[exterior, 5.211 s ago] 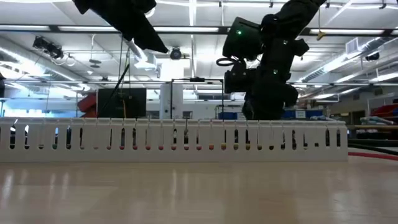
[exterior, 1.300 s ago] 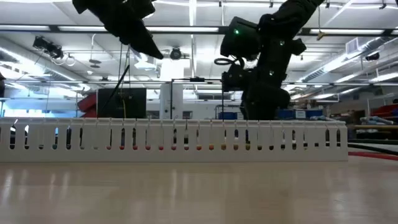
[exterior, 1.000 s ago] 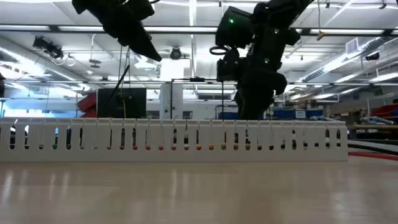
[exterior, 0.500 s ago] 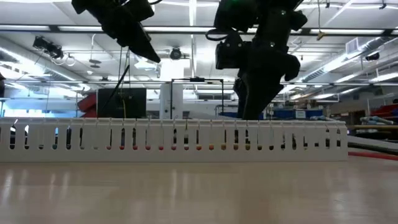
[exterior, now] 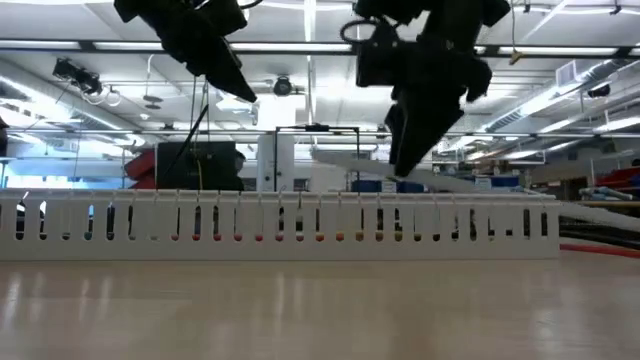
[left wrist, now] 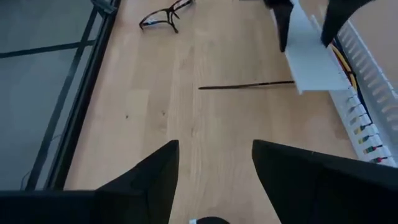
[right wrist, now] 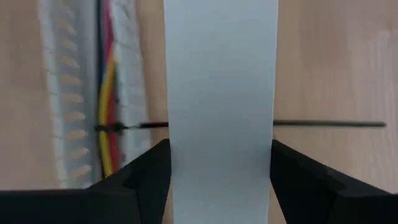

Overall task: Ziptie cables
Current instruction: Close the white cable duct cover

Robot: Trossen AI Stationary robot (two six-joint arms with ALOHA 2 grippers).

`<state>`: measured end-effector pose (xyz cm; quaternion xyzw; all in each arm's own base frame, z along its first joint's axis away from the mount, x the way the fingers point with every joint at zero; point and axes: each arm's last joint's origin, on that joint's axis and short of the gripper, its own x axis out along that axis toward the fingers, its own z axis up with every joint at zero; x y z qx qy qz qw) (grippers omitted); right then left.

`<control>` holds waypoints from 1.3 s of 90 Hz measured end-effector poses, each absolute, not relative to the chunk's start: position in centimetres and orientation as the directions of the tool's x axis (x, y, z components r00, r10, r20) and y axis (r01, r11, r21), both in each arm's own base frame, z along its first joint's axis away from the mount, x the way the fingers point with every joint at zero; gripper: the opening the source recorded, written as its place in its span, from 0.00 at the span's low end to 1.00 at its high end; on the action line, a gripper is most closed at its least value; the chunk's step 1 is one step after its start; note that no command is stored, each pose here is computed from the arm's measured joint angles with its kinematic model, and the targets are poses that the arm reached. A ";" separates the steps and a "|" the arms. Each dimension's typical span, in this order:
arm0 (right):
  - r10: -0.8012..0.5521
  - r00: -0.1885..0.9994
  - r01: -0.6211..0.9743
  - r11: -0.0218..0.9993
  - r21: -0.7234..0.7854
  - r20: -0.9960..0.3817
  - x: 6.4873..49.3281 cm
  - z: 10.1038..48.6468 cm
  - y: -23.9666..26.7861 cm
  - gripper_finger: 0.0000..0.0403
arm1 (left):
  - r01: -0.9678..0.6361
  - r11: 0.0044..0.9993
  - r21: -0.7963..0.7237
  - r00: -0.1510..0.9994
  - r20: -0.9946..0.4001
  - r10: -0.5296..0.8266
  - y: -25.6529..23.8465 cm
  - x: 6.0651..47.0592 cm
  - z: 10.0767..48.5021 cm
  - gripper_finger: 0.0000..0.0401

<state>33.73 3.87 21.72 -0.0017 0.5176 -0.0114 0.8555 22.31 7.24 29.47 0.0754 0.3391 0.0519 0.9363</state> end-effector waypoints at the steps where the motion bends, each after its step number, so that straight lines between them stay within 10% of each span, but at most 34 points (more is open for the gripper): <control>1: -0.017 0.466 0.017 1.000 -0.010 -0.885 33.7 21.8 3.9 0.58 | -0.046 0.983 0.176 0.764 -0.628 0.148 7.2 22.3 29.5 0.49; 82: 0.209 0.340 0.021 0.973 0.230 -0.917 31.9 22.0 7.1 0.58 | 0.310 0.949 -0.057 0.695 -0.668 -0.267 0.3 29.5 23.8 0.49; 117: 0.202 0.308 -0.018 0.978 0.206 -0.930 31.5 21.9 7.9 0.58 | 0.098 0.988 -0.115 0.778 -0.610 -0.148 -5.5 29.6 20.9 0.49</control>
